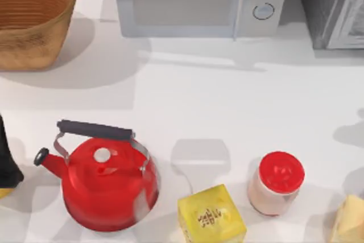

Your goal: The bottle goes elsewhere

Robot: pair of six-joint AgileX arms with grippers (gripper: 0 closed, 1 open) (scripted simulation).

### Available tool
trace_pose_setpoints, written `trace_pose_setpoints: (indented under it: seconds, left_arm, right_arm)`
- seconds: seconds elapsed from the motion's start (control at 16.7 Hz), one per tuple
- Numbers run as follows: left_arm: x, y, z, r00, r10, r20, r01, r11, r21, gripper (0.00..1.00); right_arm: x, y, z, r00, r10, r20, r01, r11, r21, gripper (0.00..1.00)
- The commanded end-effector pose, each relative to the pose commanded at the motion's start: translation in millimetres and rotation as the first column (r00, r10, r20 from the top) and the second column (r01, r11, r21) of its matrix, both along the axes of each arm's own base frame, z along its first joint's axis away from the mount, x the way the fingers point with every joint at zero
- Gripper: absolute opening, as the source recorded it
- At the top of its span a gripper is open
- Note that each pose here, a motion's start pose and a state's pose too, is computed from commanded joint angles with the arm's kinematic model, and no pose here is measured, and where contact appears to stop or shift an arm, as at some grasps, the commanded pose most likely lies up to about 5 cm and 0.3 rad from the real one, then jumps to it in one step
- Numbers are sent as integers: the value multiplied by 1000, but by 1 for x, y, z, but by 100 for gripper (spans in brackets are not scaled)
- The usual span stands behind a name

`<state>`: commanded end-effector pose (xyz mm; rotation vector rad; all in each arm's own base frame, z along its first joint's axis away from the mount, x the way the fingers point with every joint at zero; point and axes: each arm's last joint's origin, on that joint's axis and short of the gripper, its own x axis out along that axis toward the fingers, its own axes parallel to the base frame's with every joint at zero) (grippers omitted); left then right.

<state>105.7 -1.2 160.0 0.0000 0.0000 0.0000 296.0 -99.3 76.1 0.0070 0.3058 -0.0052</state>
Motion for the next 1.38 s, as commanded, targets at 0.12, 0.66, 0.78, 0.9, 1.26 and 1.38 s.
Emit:
trace_pose_setpoints:
  seconds: [0.12,0.66,0.78,0.9,1.26,1.38]
  left_arm:
    - [0,0,0,1000,0,0,0,1000,0,100]
    - [0,0,0,1000,0,0,0,1000,0,100]
    - [0,0,0,1000,0,0,0,1000,0,100]
    - [0,0,0,1000,0,0,0,1000,0,100]
    - [0,0,0,1000,0,0,0,1000,0,100]
    - [0,0,0,1000,0,0,0,1000,0,100]
  right_arm:
    - [3,1,0,1000,3,8,-3,1000,-4,0]
    - [3,1,0,1000,3,8,-3,1000,-4,53]
    - [3,1,0,1000,3,8,-3,1000,-4,68]
    - [3,1,0,1000,3,8,-3,1000,-4,83]
    - [3,1,0,1000,3,8,-3,1000,-4,100]
    - [3,1,0,1000,3,8,-3,1000,-4,100]
